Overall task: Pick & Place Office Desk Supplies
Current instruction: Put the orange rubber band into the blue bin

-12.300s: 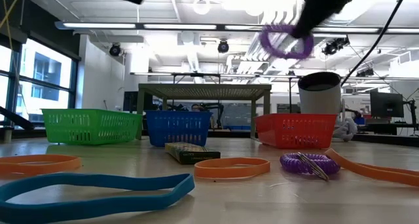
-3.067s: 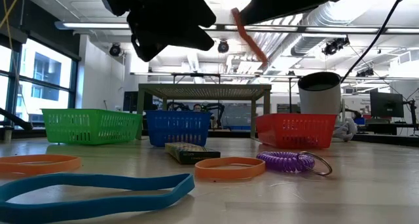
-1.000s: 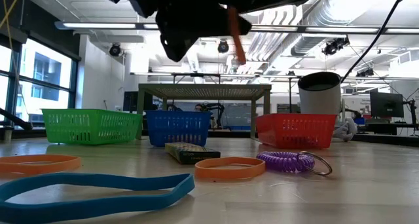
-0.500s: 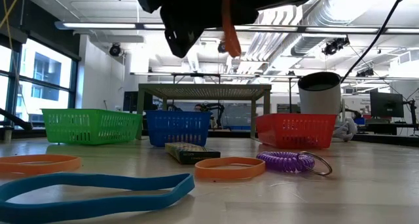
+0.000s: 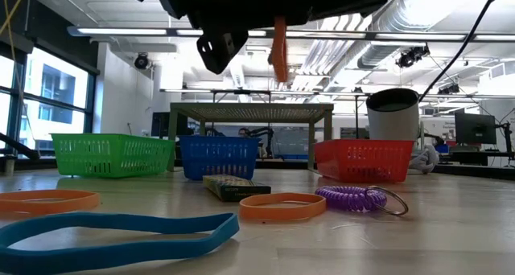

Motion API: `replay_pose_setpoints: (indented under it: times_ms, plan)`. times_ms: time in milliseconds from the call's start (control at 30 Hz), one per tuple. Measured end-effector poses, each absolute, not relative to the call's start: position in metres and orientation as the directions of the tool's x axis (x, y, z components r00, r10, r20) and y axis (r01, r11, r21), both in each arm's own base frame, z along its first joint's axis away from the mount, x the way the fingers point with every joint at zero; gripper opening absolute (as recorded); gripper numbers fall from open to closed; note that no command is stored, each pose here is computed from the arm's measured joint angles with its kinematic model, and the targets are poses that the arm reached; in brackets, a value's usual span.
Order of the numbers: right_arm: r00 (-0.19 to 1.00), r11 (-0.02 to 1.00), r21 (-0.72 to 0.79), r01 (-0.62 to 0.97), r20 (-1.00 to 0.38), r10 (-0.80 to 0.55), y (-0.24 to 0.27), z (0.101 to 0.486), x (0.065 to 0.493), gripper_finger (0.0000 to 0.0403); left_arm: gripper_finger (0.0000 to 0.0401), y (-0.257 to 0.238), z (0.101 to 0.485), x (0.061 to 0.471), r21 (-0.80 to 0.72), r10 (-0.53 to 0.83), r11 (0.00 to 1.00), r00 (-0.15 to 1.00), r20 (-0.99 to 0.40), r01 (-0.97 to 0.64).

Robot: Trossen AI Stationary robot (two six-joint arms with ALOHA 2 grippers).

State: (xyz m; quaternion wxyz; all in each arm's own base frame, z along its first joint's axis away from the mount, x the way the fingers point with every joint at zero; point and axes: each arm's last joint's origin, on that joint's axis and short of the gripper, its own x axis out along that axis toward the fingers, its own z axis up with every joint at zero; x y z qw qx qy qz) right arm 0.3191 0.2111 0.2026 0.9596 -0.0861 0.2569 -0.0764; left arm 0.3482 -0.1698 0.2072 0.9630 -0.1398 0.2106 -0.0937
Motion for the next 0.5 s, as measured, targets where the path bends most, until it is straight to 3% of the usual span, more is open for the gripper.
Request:
replay_pose_setpoints:
  times_ms: [133, 367, 500]
  plan:
    - [0.857, 0.975, -0.192, 0.112, -0.479, -0.193, 0.2112, 0.2026, 0.319, 0.0054, 0.0001, -0.1694, 0.2062, 0.3478, -0.305, -0.236, 0.945, 0.89, -0.391, 0.117]
    - [0.856, 0.977, -0.18, 0.118, -0.481, -0.192, 0.2125, 0.2023, 0.3178, 0.0168, 0.0001, -0.1693, 0.2054, 0.3468, -0.3, -0.236, 0.947, 0.883, -0.406, 0.115]
    - [0.86, 0.968, -0.231, 0.102, -0.468, -0.202, 0.217, 0.2027, 0.3144, 0.0212, 0.0001, -0.165, 0.2099, 0.3407, -0.28, -0.219, 0.955, 0.863, -0.455, 0.095]
